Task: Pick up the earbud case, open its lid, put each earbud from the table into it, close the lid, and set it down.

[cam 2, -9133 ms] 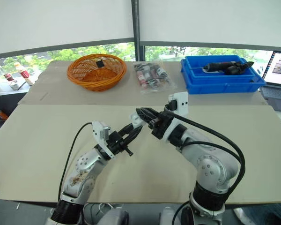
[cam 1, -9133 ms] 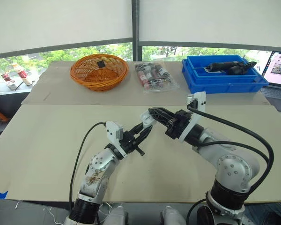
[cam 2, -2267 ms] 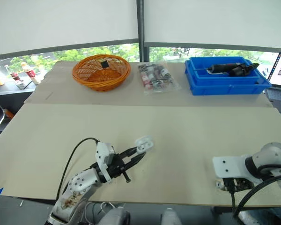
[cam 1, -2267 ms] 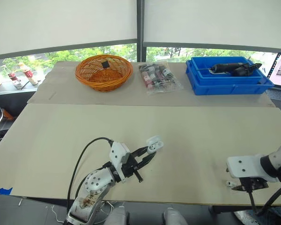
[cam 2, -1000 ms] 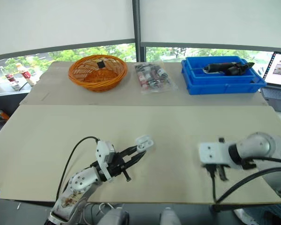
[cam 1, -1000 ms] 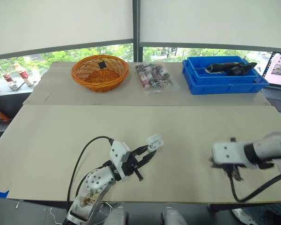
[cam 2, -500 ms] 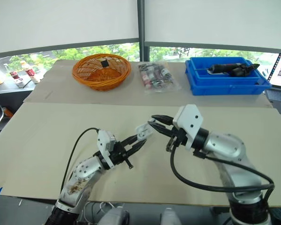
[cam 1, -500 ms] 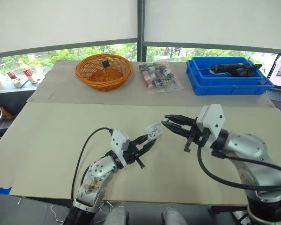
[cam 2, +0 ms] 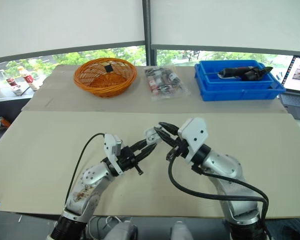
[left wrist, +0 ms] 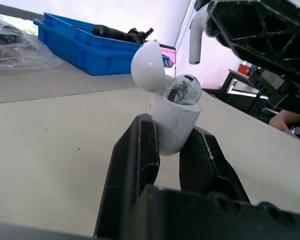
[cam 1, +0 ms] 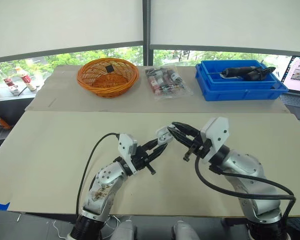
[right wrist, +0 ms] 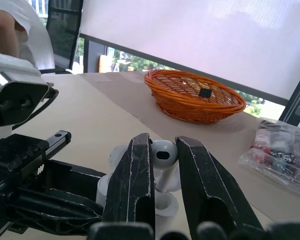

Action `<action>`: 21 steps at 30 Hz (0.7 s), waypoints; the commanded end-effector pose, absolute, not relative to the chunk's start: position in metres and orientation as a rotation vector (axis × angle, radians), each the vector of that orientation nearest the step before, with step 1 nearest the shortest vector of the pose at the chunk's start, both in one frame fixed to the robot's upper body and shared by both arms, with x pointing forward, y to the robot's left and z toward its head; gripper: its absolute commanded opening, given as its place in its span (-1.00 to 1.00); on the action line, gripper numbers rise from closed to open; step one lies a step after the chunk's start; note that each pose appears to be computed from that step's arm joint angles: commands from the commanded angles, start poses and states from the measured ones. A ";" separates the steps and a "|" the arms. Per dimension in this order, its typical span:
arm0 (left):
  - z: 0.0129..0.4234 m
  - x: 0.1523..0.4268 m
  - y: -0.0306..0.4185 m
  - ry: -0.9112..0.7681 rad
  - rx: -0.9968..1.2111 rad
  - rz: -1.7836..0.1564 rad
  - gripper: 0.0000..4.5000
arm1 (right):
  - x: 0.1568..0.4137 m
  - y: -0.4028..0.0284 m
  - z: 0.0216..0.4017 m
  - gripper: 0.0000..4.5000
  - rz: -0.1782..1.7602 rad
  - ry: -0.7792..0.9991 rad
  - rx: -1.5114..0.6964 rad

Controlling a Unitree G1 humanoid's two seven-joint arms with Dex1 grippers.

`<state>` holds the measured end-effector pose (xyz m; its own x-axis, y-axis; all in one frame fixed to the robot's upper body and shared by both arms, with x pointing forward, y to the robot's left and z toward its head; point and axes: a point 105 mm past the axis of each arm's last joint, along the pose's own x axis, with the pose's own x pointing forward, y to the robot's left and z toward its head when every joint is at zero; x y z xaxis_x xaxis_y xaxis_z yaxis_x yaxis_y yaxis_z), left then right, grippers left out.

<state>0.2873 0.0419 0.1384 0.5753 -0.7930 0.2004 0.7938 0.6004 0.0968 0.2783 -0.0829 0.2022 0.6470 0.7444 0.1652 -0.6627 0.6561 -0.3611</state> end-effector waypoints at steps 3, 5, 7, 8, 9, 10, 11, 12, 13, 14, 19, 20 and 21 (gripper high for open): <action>0.152 0.284 0.038 -0.287 0.001 -0.953 -0.75 | 0.282 -0.082 0.204 -0.85 0.773 -0.347 -0.285; 0.152 0.284 0.038 -0.287 0.002 -0.954 -0.75 | 0.284 -0.083 0.203 -0.85 0.765 -0.346 -0.289; 0.152 0.284 0.038 -0.287 0.002 -0.954 -0.75 | 0.285 -0.084 0.201 -0.85 0.755 -0.344 -0.298; 0.152 0.284 0.038 -0.288 0.003 -0.954 -0.75 | 0.286 -0.084 0.200 -0.85 0.750 -0.343 -0.304; 0.152 0.284 0.038 -0.288 0.003 -0.954 -0.75 | 0.286 -0.084 0.199 -0.85 0.748 -0.343 -0.308; 0.152 0.284 0.038 -0.288 0.003 -0.954 -0.75 | 0.286 -0.084 0.198 -0.85 0.749 -0.341 -0.316; 0.152 0.284 0.038 -0.288 0.003 -0.953 -0.75 | 0.285 -0.084 0.197 -0.85 0.751 -0.340 -0.320; 0.152 0.284 0.038 -0.288 0.003 -0.953 -0.75 | 0.285 -0.084 0.196 -0.85 0.753 -0.339 -0.321; 0.152 0.284 0.038 -0.289 0.003 -0.953 -0.75 | 0.284 -0.083 0.195 -0.85 0.757 -0.340 -0.323; 0.152 0.284 0.038 -0.290 0.003 -0.953 -0.75 | 0.284 -0.083 0.195 -0.85 0.759 -0.341 -0.323; 0.154 0.285 0.038 -0.298 -0.001 -0.951 -0.75 | 0.279 -0.078 0.187 -0.85 0.781 -0.332 -0.347; 0.154 0.284 0.038 -0.299 -0.001 -0.951 -0.75 | 0.279 -0.077 0.186 -0.85 0.782 -0.332 -0.355; 0.154 0.284 0.038 -0.300 -0.001 -0.952 -0.75 | 0.278 -0.077 0.186 -0.85 0.781 -0.334 -0.358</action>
